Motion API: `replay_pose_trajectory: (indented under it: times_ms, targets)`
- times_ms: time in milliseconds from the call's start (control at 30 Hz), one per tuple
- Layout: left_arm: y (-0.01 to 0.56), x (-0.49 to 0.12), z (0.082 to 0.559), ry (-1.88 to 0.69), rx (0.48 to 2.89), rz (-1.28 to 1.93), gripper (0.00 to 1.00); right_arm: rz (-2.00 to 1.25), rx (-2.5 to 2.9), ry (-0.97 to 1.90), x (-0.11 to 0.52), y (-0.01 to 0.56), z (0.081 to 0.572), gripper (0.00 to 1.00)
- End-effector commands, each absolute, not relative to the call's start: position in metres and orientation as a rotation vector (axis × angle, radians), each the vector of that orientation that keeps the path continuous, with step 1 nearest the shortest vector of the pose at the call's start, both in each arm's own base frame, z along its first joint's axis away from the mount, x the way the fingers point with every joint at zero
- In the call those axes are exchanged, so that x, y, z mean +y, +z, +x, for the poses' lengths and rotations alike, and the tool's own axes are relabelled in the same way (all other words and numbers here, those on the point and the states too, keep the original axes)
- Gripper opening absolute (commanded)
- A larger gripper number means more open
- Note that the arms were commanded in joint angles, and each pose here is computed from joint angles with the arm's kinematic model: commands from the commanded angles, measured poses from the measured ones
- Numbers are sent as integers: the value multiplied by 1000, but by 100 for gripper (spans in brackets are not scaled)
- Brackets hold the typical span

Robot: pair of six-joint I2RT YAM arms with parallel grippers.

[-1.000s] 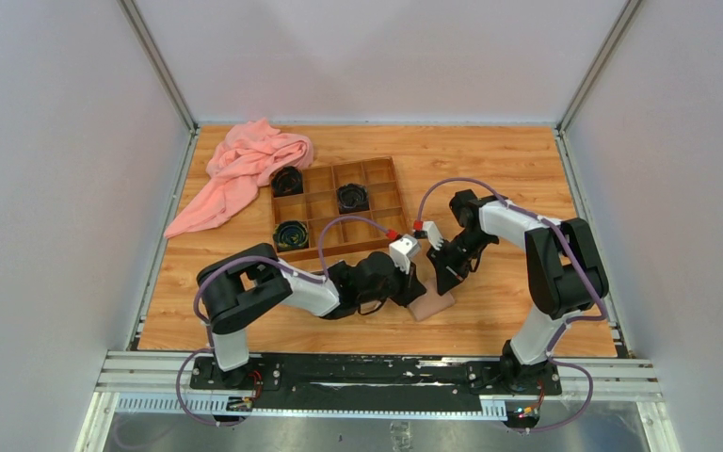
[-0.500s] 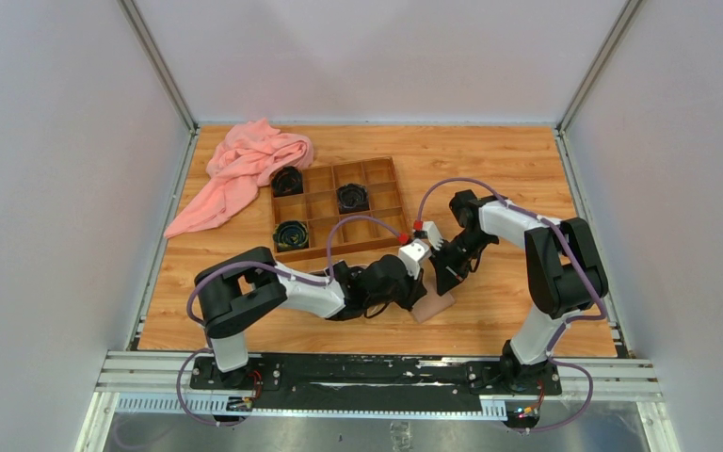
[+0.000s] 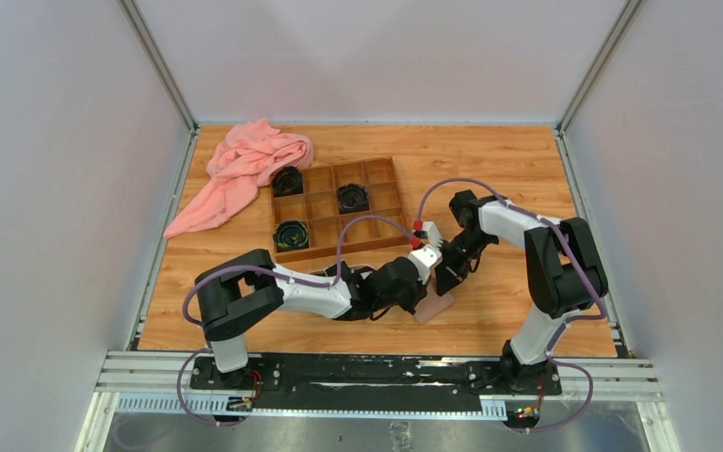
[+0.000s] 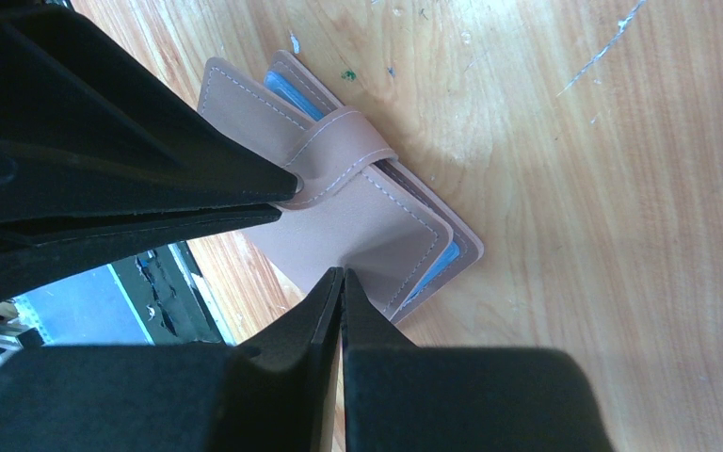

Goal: Put the credit cards into the card holder
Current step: Close the card holder at the center of the board.

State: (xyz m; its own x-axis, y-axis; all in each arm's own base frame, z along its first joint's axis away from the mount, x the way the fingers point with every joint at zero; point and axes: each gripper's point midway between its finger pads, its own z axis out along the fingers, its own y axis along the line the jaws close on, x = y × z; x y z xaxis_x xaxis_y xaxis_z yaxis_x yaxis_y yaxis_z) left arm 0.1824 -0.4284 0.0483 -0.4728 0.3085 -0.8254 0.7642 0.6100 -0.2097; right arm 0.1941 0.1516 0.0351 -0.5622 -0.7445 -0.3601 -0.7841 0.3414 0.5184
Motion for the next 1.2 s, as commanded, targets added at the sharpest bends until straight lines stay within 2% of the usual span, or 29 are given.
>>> replay_pose_trajectory:
  times_ms: [0, 700, 1167]
  targets:
    - [27, -423, 164, -675, 2113, 950, 6, -1476, 2543, 969, 145, 17, 199, 5]
    - [25, -430, 153, -446, 2103, 1075, 9, -1475, 2547, 971, 145, 17, 198, 5]
    - [22, -428, 147, -427, 2148, 1098, 19, -1475, 2544, 971, 145, 18, 199, 5]
